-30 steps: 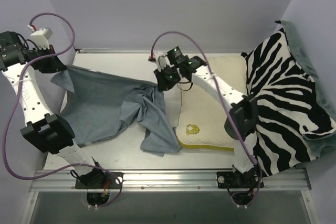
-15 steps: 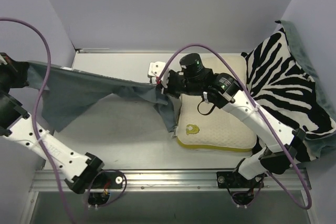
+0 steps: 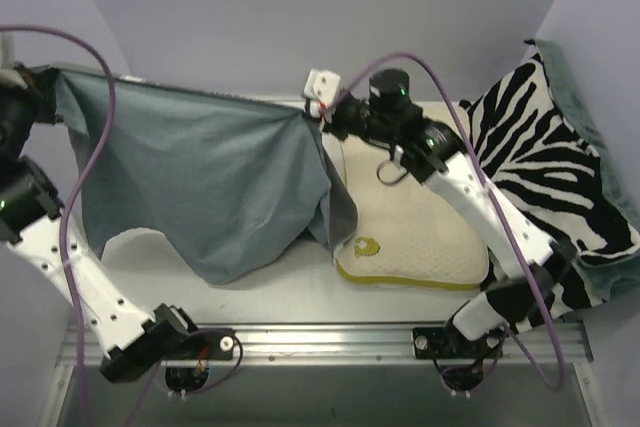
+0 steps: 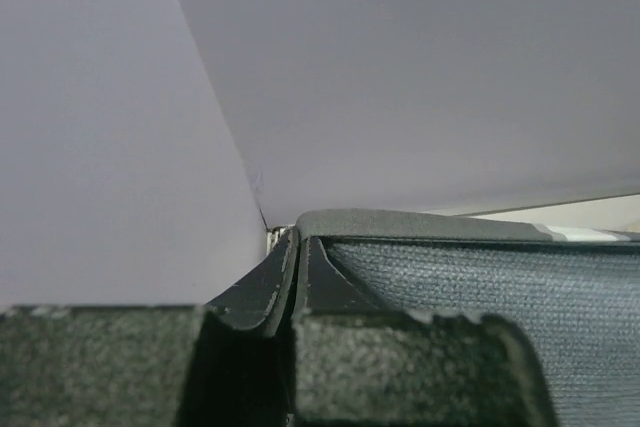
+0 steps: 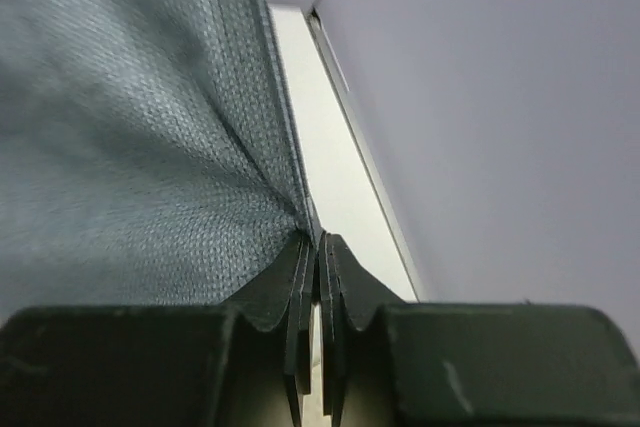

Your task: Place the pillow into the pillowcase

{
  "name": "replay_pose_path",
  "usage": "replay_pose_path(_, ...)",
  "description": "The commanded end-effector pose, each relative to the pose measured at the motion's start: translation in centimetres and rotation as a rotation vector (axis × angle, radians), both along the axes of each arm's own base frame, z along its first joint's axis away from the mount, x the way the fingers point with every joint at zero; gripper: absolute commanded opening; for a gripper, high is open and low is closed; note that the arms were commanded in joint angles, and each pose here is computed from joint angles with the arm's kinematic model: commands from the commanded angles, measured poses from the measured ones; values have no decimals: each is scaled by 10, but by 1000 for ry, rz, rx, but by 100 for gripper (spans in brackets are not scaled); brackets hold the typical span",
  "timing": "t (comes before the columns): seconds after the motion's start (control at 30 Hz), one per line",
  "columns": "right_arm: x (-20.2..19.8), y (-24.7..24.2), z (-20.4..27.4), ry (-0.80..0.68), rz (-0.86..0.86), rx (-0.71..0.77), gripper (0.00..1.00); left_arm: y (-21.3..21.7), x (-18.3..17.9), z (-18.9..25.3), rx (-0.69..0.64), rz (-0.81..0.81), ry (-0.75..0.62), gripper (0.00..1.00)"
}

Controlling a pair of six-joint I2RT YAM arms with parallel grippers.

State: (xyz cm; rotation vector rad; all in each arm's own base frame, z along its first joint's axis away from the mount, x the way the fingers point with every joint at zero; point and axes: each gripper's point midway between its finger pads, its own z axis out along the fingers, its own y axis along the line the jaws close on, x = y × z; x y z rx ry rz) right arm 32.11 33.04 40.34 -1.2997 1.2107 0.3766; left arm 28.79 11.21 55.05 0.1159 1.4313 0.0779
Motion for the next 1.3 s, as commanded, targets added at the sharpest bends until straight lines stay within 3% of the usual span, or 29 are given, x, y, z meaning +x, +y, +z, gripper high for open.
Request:
replay_pose_path(0.0,97,-23,-93,185,-275,-146,0,67,74,-53,50,268,67,0)
replay_pose_path(0.07,135,-29,-81,167,-361,-116,0,76,113,-100,44,300,162,0)
replay_pose_path(0.1,159,-24,-114,224,-394,-141,0,61,133,-106,57,273,160,0)
replay_pose_path(0.17,192,-29,-102,188,-455,-107,0,69,170,-138,54,304,212,0)
replay_pose_path(0.2,215,-32,-134,211,-502,-146,0,58,190,-141,63,287,196,0)
replay_pose_path(0.23,231,-31,-115,167,-531,-99,0,62,215,-169,57,289,244,0)
replay_pose_path(0.27,250,-34,-144,185,-564,-121,0,62,229,-163,64,298,225,0)
replay_pose_path(0.3,267,-38,-140,141,-610,-95,0,64,244,-166,64,329,220,0)
replay_pose_path(0.37,285,-39,-147,104,-644,-76,0,76,278,-203,34,355,275,0)
replay_pose_path(0.4,292,-36,-162,101,-648,-88,0,85,286,-181,34,398,232,0)
replay_pose_path(0.43,298,-35,-163,75,-661,-81,0,91,308,-217,25,405,295,0)
replay_pose_path(0.47,301,-34,-177,73,-666,-103,4,96,317,-219,26,415,302,0)
replay_pose_path(0.5,301,-32,-180,68,-666,-115,17,99,319,-198,27,425,292,10)
replay_pose_path(0.53,300,-37,-188,71,-692,-155,45,101,338,-233,27,410,361,32)
replay_pose_path(0.57,297,-37,-191,74,-692,-175,60,99,341,-237,44,390,392,51)
replay_pose_path(0.6,291,-42,-194,92,-692,-197,71,95,332,-258,37,371,498,81)
replay_pose_path(0.63,281,-45,-200,130,-677,-238,79,87,331,-245,43,331,487,88)
replay_pose_path(0.77,221,-58,-207,317,-562,-329,82,45,269,-293,62,153,760,97)
replay_pose_path(0.8,204,-59,-193,343,-534,-316,82,35,253,-300,59,118,795,97)
replay_pose_path(0.83,174,-63,-211,453,-476,-383,81,21,230,-280,64,74,778,97)
replay_pose_path(0.87,151,-57,-205,508,-396,-372,81,-1,205,-330,37,-33,907,97)
replay_pose_path(0.93,106,-59,-218,668,-308,-429,80,-35,165,-343,13,-131,989,93)
replay_pose_path(1.0,60,-59,-229,819,-191,-505,80,-77,120,-391,-34,-279,1154,87)
replay_pose_path(1.13,22,-63,-256,969,-134,-655,86,-121,61,-444,-53,-393,1335,79)
replay_pose_path(1.27,14,-71,-290,988,-168,-802,87,-118,24,-499,-27,-356,1508,58)
